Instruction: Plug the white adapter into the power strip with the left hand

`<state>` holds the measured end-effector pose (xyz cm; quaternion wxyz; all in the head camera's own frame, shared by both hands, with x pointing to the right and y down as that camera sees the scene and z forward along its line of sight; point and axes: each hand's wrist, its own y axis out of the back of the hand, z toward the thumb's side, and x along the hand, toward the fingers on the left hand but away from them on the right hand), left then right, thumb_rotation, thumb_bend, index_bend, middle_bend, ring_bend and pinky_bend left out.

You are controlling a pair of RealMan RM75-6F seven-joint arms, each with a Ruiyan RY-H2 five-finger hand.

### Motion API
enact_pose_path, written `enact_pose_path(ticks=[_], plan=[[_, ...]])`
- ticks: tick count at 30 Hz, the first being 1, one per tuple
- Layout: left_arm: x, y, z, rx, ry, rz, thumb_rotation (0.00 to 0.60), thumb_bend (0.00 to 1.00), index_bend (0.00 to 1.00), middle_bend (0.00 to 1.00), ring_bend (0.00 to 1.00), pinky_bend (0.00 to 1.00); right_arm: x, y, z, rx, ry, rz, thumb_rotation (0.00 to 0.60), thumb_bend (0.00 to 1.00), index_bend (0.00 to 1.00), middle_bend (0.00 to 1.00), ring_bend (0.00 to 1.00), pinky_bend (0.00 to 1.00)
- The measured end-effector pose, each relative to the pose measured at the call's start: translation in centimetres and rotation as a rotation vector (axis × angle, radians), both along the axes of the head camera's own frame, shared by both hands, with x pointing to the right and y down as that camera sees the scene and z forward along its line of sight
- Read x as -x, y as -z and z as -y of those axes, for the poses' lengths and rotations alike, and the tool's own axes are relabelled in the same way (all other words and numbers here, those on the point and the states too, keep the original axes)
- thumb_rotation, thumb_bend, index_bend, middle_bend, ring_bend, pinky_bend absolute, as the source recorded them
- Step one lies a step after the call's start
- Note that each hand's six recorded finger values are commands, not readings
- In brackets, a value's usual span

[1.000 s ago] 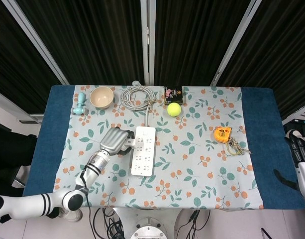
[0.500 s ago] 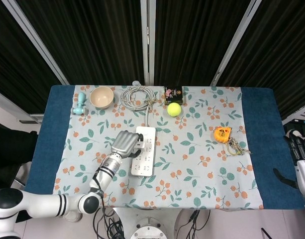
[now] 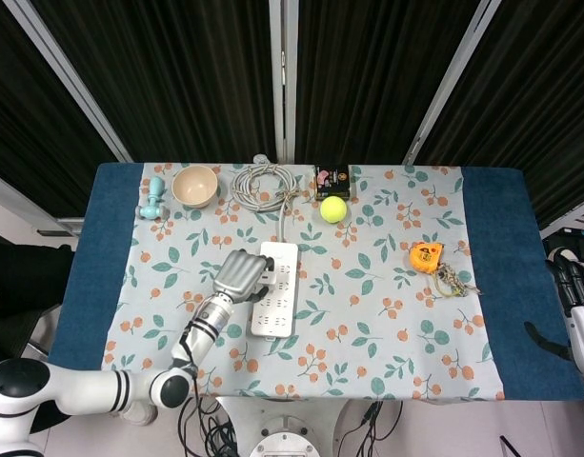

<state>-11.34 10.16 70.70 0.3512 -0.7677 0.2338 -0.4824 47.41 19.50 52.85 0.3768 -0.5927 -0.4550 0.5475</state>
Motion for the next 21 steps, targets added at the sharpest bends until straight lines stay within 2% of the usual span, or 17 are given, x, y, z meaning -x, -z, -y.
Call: enact_pose_path(ticks=[21], plan=[[0.72,-0.2,0.19,-0.002,-0.02,0.03,0.6,0.51,0.64,0.71,0.56,0.41,-0.01,-0.14,-0.07,0.005,-0.003,0.0,0.6,0.15,0.0,0.03,0.0,0.0]])
